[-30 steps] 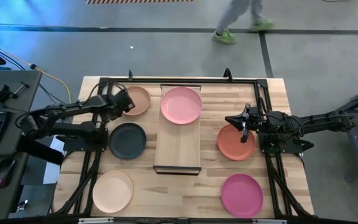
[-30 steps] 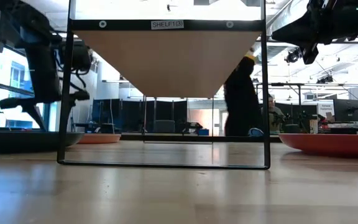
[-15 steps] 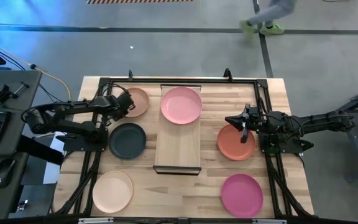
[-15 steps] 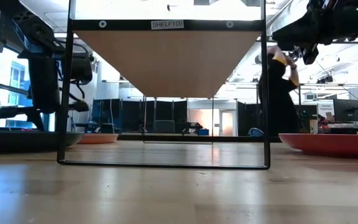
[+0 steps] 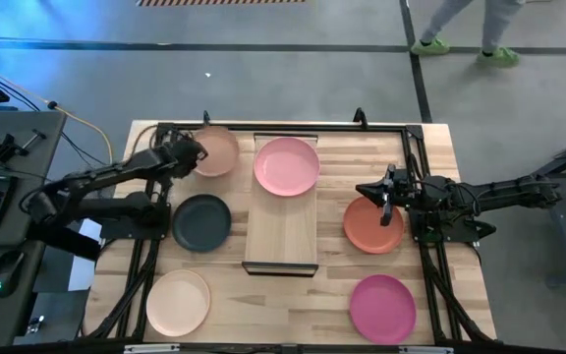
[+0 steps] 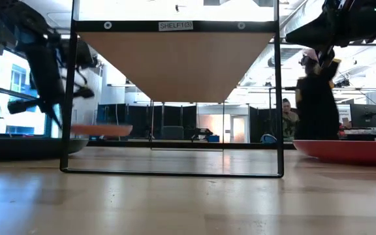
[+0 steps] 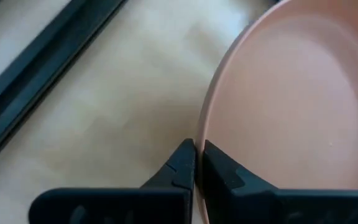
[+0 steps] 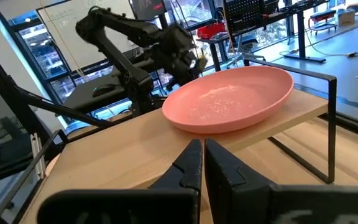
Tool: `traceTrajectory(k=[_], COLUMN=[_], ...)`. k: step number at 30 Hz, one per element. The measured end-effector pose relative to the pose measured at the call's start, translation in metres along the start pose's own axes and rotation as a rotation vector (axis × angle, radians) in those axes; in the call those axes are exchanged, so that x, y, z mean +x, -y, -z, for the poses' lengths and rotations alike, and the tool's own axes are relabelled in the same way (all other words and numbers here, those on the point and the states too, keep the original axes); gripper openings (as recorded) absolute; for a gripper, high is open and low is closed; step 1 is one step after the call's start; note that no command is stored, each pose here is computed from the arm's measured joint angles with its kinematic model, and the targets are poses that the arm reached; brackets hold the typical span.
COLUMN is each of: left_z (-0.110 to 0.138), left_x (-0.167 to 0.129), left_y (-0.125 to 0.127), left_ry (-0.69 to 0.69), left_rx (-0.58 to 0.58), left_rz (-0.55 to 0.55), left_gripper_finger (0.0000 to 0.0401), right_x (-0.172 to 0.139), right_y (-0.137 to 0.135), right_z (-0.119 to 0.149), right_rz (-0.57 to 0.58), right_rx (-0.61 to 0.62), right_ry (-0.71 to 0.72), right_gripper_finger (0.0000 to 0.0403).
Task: Place and stack plates onto a shelf
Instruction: Put the brown plate on the shelf
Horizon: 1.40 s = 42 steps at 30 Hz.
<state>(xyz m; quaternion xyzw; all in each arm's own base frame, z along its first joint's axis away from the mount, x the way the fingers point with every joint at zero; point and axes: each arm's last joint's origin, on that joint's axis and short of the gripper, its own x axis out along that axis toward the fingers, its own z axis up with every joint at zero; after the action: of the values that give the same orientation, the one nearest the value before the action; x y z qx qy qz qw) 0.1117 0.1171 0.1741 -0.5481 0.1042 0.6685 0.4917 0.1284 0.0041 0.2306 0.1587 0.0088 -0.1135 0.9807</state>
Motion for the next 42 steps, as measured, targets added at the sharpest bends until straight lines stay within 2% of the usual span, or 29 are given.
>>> traceTrajectory(k=[6,12,15,18,24,27,35,38,42], left_z=[-0.034,-0.069,-0.075,-0.07,-0.03,0.005,0.1,0.12,0.134], left_x=[-0.052,-0.117,-0.146,-0.172,-0.205,-0.213,-0.215,-0.212,-0.203], left_y=[0.032,0.064,0.079,0.092,0.111,0.121,0.134,0.134,0.137], left_ry=[0.114,0.207,0.143,0.028,-0.173,-0.275,-0.494,-0.556,-0.55], left_rx=[0.044,0.181,0.308,0.449,0.689,0.788,1.108,1.164,1.15], left_rz=[0.205,0.326,0.409,0.477,0.516,0.54,0.523,0.502,0.442], left_gripper_finger=[0.0002,0.0001,0.0001,0.0001,0.0001,0.0001,0.0,0.0,0.0], right_x=[0.0,0.0,0.0,0.0,0.0,0.0,0.0,0.0,0.0], right_y=[0.0,0.0,0.0,0.0,0.0,0.0,0.0,0.0,0.0], right_z=[0.0,0.0,0.0,0.0,0.0,0.0,0.0,0.0,0.001], right_rz=[0.004,0.005,0.005,0.005,0.005,0.005,0.006,0.006,0.007], right_rx=[0.028,0.027,0.026,0.027,0.026,0.025,0.025,0.024,0.023], right_ry=[0.002,0.002,0.002,0.002,0.002,0.001,0.0,-0.002,-0.006], right_gripper_finger=[0.0,0.0,0.0,0.0,0.0,0.0,0.0,0.0,0.0])
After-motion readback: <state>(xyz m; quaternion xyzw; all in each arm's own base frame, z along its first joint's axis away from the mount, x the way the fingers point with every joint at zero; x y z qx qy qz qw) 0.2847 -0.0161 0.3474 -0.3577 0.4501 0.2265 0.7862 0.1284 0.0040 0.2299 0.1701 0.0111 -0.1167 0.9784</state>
